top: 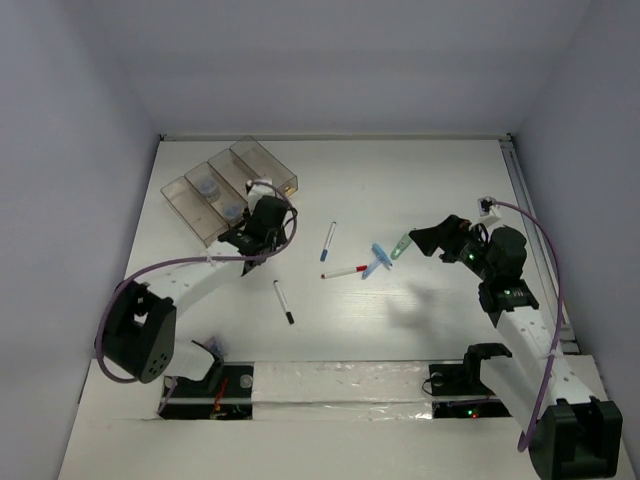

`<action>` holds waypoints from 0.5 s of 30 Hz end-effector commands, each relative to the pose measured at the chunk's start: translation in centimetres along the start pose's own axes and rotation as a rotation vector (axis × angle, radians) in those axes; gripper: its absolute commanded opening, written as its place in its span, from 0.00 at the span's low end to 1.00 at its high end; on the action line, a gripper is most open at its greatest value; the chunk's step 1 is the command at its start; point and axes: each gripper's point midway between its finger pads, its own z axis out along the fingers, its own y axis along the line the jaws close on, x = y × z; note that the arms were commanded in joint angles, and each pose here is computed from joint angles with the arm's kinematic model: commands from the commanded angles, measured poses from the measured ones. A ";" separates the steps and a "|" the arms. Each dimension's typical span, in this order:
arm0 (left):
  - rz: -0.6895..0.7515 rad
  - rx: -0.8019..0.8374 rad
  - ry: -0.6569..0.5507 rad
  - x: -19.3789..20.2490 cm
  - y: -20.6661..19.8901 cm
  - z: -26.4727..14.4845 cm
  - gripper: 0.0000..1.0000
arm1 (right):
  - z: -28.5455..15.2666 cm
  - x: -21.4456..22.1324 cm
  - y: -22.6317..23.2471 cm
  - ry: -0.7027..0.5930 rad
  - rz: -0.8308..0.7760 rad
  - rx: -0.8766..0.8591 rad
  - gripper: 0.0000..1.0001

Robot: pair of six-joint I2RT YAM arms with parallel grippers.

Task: Sort the stationery into containers
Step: Pick up the pen from the center of the board, then place the pen in the storage box.

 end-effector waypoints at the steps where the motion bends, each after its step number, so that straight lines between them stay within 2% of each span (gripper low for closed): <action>1: -0.124 0.037 -0.260 -10.5 -1.3 -4.5 0.17 | 0.3 -0.8 1.4 -0.027 -0.045 -0.057 0.92; 4: -0.227 0.025 -0.357 -14.9 -0.2 -5.0 0.19 | 0.5 -0.4 1.1 -0.012 -0.037 -0.058 0.92; 7: -0.302 0.006 -0.373 -17.3 2.1 -3.8 0.19 | 0.6 0.0 1.2 0.005 -0.037 -0.062 0.93; 8: -0.335 -0.025 -0.373 -18.0 4.4 -3.0 0.18 | 0.6 0.1 1.1 0.007 -0.037 -0.058 0.93; 15: -0.410 -0.282 -0.300 -16.9 15.5 0.7 0.18 | 0.3 -0.2 1.5 -0.002 -0.047 -0.064 0.93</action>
